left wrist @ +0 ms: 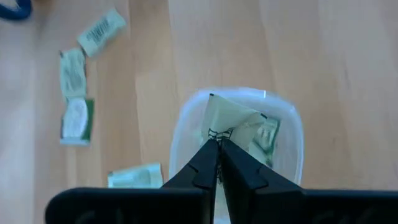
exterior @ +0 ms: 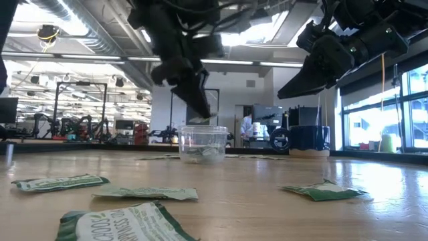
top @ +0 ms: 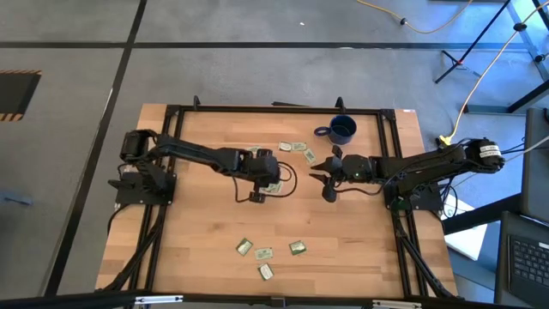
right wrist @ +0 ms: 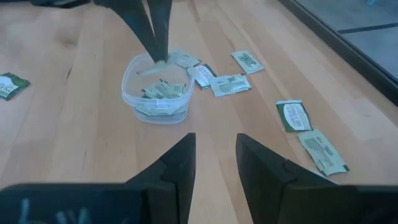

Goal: Pick and place Stevia / Truvia into bins
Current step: Put the light green stevia packet into the container

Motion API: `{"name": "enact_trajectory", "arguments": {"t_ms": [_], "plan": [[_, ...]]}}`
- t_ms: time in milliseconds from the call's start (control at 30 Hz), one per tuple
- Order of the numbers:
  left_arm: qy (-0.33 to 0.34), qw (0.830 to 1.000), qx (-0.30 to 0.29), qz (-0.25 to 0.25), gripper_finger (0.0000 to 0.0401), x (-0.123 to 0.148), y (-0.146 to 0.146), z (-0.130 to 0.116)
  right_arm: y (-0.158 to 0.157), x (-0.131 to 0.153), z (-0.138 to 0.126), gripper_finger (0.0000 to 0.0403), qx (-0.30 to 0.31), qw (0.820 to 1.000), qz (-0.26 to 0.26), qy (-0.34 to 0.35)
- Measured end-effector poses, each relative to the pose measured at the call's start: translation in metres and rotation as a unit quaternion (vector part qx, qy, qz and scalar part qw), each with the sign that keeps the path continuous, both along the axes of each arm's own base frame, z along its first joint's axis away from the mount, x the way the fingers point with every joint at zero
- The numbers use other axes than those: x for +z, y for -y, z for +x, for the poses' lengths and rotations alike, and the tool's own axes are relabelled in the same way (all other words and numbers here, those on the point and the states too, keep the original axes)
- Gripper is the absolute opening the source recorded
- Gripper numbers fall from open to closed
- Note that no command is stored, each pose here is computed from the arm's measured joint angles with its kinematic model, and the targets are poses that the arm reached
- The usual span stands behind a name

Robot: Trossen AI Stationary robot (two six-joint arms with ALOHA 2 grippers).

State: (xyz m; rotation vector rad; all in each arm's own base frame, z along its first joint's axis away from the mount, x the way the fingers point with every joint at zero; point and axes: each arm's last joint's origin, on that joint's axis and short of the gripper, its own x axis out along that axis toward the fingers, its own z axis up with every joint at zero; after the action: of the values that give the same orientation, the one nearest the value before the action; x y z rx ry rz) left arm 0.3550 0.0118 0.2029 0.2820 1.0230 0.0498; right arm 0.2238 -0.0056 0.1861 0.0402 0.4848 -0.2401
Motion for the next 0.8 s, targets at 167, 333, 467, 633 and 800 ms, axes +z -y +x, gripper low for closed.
{"name": "enact_trajectory", "arguments": {"t_ms": [167,333,467,633,800], "plan": [[-0.020,1.000,0.004,-0.002,0.0011,-0.014,-0.006,0.004,0.000,0.000,0.000,0.0118,0.000,1.000,-0.001,-0.002],[-0.038,0.999,0.003,-0.002,0.0017,-0.024,-0.006,0.006,0.000,0.000,0.000,0.0118,0.000,1.000,-0.001,-0.002],[-0.036,0.999,-0.001,-0.011,0.0029,-0.023,-0.006,0.006,0.000,0.000,0.000,0.0118,0.000,1.000,-0.001,-0.002],[-0.039,0.999,-0.002,-0.015,0.0050,-0.023,-0.004,0.005,0.000,0.000,0.000,0.0118,0.002,1.000,-0.004,-0.003],[-0.037,0.999,0.001,-0.014,0.0067,-0.019,-0.004,0.003,0.000,0.002,0.001,0.0118,0.017,0.999,-0.033,0.000]]}}
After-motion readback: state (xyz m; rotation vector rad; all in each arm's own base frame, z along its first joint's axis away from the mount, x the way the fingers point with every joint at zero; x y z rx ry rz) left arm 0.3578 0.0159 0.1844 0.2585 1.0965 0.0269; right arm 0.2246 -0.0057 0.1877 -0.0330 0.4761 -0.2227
